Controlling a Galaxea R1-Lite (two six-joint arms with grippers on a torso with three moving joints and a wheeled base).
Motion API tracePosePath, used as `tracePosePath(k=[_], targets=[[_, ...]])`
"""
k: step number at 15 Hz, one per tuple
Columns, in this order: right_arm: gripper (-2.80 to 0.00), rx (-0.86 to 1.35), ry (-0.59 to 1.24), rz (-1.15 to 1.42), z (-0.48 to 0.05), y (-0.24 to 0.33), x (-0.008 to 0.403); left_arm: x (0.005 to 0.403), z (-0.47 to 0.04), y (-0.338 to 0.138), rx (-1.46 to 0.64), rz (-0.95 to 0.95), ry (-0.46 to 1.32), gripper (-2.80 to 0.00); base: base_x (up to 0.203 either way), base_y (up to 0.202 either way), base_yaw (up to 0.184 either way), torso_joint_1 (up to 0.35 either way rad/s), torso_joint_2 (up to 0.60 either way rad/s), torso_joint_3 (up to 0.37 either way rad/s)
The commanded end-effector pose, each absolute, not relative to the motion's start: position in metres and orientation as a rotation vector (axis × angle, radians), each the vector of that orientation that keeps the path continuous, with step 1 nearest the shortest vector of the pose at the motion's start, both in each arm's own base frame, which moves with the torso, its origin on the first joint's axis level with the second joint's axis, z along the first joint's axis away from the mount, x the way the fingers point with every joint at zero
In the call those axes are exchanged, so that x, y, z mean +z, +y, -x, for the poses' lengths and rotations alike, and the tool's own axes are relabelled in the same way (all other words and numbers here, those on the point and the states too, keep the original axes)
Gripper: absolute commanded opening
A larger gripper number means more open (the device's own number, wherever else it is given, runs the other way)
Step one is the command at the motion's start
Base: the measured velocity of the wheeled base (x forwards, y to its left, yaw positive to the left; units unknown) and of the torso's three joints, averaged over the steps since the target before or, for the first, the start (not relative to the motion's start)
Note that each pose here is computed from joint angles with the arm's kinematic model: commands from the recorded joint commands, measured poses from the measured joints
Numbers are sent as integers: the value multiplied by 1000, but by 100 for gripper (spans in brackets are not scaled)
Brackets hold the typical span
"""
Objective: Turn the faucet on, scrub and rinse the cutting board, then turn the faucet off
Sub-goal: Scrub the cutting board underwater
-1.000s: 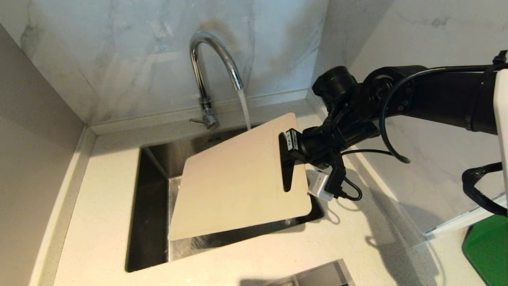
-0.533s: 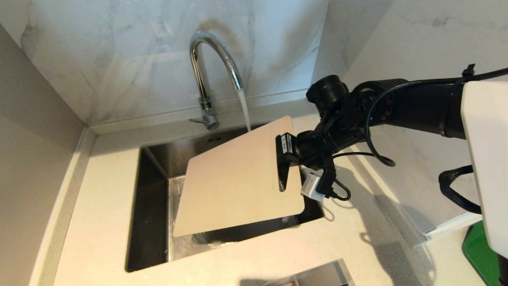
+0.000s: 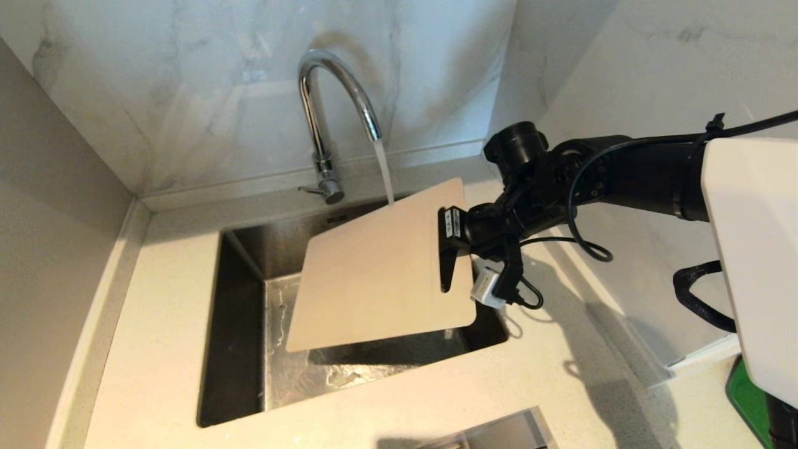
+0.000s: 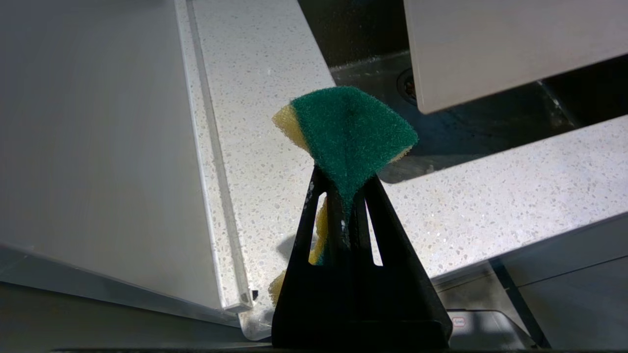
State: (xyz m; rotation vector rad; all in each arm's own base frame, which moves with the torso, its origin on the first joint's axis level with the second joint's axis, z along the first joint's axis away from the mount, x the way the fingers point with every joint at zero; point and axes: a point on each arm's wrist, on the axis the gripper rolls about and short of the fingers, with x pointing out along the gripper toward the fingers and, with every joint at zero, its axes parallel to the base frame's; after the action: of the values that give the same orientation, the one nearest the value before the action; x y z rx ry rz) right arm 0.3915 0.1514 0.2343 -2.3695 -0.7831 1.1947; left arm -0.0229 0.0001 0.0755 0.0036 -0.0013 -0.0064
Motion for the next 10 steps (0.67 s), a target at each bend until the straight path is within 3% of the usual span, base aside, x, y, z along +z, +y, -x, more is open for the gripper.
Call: tracePosePath(k=[1, 10], targets=[[-280, 1187, -793, 2383, -395, 151, 231, 75, 23, 0, -6, -3, -2, -280, 0, 0, 0, 0, 0, 0], [-280, 1127, -822, 2397, -402, 153, 230, 75, 23, 0, -5, -3, -2, -280, 0, 0, 0, 0, 0, 0]])
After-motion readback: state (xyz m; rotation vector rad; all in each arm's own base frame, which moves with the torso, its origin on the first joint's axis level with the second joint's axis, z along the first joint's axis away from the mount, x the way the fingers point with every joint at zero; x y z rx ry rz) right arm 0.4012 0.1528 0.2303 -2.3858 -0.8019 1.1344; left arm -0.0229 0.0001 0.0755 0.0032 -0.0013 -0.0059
